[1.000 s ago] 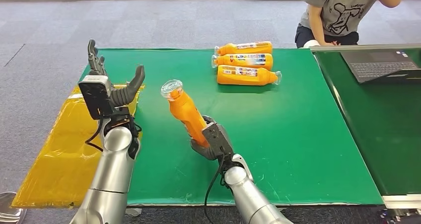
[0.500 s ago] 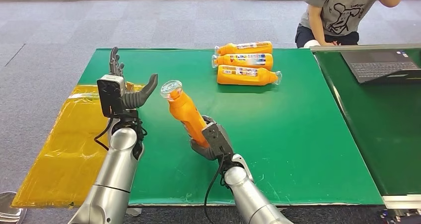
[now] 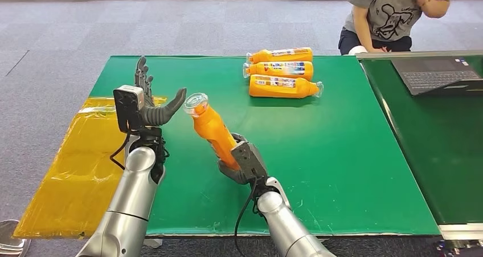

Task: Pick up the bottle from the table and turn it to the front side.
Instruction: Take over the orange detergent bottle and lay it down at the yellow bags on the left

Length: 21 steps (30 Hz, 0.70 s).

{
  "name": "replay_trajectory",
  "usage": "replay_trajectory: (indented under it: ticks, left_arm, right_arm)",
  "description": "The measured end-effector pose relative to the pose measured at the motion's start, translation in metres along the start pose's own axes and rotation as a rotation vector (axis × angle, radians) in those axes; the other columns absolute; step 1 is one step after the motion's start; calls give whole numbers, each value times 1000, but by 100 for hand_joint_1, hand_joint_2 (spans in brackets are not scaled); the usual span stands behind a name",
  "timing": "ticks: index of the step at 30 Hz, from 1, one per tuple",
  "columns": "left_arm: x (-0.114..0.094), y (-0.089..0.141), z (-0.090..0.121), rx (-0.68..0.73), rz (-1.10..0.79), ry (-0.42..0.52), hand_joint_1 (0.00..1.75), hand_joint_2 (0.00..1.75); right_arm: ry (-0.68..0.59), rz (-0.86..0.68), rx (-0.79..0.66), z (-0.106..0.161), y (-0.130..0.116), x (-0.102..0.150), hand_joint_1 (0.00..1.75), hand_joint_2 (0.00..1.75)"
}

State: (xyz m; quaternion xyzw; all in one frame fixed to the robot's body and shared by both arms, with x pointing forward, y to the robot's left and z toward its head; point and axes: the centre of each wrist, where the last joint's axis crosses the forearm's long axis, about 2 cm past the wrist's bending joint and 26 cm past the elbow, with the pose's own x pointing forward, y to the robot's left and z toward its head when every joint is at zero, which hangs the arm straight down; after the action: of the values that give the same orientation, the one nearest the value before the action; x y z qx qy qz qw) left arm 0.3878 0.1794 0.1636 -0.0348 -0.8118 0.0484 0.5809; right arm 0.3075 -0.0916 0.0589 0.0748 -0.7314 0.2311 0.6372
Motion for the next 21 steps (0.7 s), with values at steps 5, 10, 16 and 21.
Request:
replay_trajectory:
  ticks: [5,10,16,21]
  left_arm:
    - [-1,0,2,-125,162,37,0,175]
    - [1,2,9,-203,284,40,0,175]
    - [4,6,18,-242,364,26,0,175]
    - [6,9,22,-276,418,20,0,175]
  right_arm:
    - [8,1,2,2,0,-2,175,175]
    - [15,4,8,5,1,-4,175,175]
    - [28,0,13,10,4,-8,175,175]
    - [35,-3,19,14,6,-10,175,175]
